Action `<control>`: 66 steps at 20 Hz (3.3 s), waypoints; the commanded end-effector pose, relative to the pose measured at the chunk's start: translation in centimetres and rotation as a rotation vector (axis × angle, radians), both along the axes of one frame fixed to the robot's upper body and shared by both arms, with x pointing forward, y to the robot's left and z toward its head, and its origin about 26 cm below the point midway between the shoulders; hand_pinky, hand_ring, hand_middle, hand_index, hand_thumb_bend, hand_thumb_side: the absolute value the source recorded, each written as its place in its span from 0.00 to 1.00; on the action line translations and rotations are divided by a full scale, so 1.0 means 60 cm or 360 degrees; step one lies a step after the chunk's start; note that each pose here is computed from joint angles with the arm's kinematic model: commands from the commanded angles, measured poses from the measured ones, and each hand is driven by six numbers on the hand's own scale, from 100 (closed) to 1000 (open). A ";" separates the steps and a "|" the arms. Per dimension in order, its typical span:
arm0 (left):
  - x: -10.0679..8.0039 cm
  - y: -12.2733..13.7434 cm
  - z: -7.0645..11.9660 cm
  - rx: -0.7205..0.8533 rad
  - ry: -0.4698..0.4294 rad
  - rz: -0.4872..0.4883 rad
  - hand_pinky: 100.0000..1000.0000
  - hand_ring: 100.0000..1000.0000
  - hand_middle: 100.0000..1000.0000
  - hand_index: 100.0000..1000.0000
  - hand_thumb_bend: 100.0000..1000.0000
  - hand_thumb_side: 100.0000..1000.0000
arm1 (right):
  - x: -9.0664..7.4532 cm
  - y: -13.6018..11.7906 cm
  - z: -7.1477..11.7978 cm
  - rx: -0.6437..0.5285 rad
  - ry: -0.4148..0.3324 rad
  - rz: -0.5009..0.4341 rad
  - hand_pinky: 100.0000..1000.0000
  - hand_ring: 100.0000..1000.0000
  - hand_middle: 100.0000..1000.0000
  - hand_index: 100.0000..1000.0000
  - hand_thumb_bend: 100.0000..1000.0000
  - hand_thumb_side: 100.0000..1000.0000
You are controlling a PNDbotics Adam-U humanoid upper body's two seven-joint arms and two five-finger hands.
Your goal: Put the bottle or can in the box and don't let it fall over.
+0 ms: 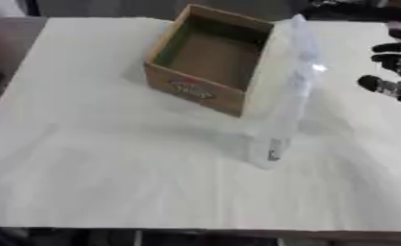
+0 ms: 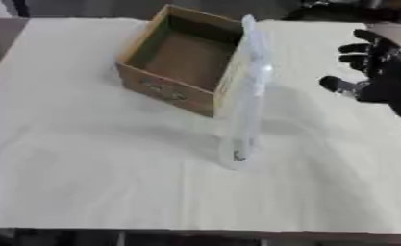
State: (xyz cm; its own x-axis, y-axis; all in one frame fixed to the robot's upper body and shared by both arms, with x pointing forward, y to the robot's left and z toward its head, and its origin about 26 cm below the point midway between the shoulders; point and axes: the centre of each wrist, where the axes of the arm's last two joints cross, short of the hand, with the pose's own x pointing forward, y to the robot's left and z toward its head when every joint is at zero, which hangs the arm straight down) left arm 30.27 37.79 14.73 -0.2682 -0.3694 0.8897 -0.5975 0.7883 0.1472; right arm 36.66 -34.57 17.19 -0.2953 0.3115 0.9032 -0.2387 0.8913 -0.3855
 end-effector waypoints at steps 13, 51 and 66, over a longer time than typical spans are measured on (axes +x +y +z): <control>-0.002 0.006 0.020 0.0031 -0.0051 0.0002 0.81 0.71 0.68 0.77 0.91 0.04 | -0.053 0.043 0.028 -0.0094 -0.0029 0.0324 0.98 0.85 0.77 0.99 0.63 0.00; 0.000 -0.001 0.019 -0.0002 -0.0068 -0.0033 0.81 0.71 0.68 0.77 0.91 0.04 | -0.009 0.166 -0.042 -0.0014 0.0224 0.0741 0.98 0.85 0.77 0.97 0.60 0.00; 0.000 0.001 0.016 -0.0019 -0.0072 -0.0026 0.81 0.71 0.68 0.77 0.90 0.05 | -0.002 0.209 -0.049 0.0001 0.0254 0.0870 0.98 0.85 0.76 0.97 0.60 0.00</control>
